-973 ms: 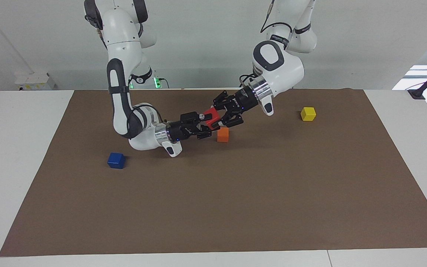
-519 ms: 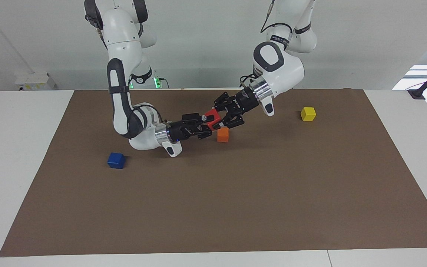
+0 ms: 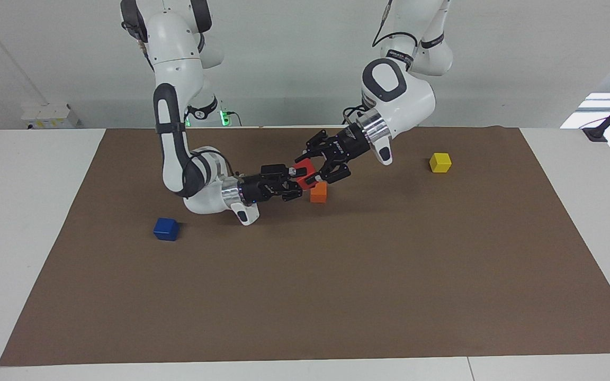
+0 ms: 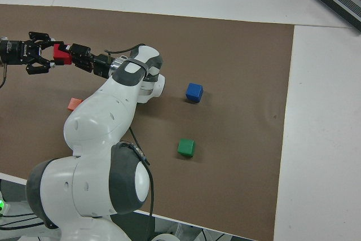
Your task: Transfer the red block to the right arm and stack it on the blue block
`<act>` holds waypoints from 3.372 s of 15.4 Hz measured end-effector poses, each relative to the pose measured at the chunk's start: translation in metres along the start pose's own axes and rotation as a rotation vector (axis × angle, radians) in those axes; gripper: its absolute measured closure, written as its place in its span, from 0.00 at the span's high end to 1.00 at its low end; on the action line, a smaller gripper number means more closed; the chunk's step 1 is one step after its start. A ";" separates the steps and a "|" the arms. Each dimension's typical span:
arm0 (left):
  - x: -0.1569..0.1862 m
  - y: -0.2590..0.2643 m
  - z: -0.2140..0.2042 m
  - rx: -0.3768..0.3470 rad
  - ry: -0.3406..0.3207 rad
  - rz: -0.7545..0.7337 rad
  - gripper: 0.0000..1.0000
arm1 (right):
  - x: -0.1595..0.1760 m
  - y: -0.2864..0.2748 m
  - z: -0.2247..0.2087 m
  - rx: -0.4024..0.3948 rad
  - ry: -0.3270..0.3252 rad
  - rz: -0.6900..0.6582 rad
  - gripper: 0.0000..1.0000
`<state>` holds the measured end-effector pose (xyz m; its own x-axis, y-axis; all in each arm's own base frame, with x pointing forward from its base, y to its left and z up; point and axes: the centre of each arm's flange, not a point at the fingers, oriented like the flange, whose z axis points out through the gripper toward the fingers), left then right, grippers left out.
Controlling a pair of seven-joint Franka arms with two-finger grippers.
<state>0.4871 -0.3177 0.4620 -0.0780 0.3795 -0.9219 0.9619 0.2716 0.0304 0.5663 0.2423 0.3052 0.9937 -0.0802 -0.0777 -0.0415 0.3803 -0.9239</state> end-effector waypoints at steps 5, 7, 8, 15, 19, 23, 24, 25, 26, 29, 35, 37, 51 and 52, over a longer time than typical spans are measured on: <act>0.019 0.018 -0.035 -0.004 0.011 -0.013 1.00 | 0.002 0.002 -0.003 -0.020 0.018 -0.002 0.56; 0.035 0.036 -0.063 0.031 0.036 0.008 1.00 | 0.005 0.001 -0.006 -0.036 0.033 -0.007 0.56; 0.043 0.045 -0.079 0.045 0.053 0.020 1.00 | 0.007 -0.001 -0.006 -0.044 0.039 -0.013 0.56; 0.102 0.091 -0.187 0.240 0.303 0.310 1.00 | 0.038 -0.074 -0.039 -0.395 0.027 -0.080 0.56; 0.116 0.109 -0.239 0.403 0.479 0.659 1.00 | 0.050 -0.141 -0.080 -0.701 0.015 -0.068 0.56; 0.115 0.120 -0.255 0.634 0.655 1.003 1.00 | 0.059 -0.202 -0.119 -1.030 0.007 -0.081 0.56; 0.118 0.122 -0.258 0.679 0.677 1.054 1.00 | 0.062 -0.214 -0.128 -1.116 0.008 -0.083 0.56; 0.121 0.123 -0.262 0.726 0.701 1.101 1.00 | 0.064 -0.223 -0.134 -1.205 0.008 -0.083 0.56; 0.123 0.126 -0.268 0.775 0.730 1.149 1.00 | 0.065 -0.231 -0.139 -1.291 0.008 -0.081 0.56; 0.106 0.134 -0.287 0.916 0.787 1.268 1.00 | 0.064 -0.245 -0.146 -1.562 0.006 -0.072 0.56; 0.076 0.132 -0.313 1.029 0.746 1.358 1.00 | 0.067 -0.244 -0.166 -1.899 0.034 -0.118 0.56; 0.069 0.129 -0.318 1.055 0.768 1.372 1.00 | 0.069 -0.238 -0.177 -1.914 0.074 -0.165 0.56; 0.023 0.149 -0.329 1.080 0.768 1.399 1.00 | 0.012 -0.161 -0.212 -1.929 0.197 -0.403 0.56; 0.025 0.152 -0.330 1.083 0.765 1.392 1.00 | 0.008 -0.157 -0.214 -1.929 0.197 -0.403 0.56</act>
<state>0.5454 0.0247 0.5712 0.9833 0.1428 -0.1130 0.1427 -0.9897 -0.0090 0.5588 -0.0150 0.3699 0.9551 -0.0254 0.2951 -0.0284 -0.9996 0.0058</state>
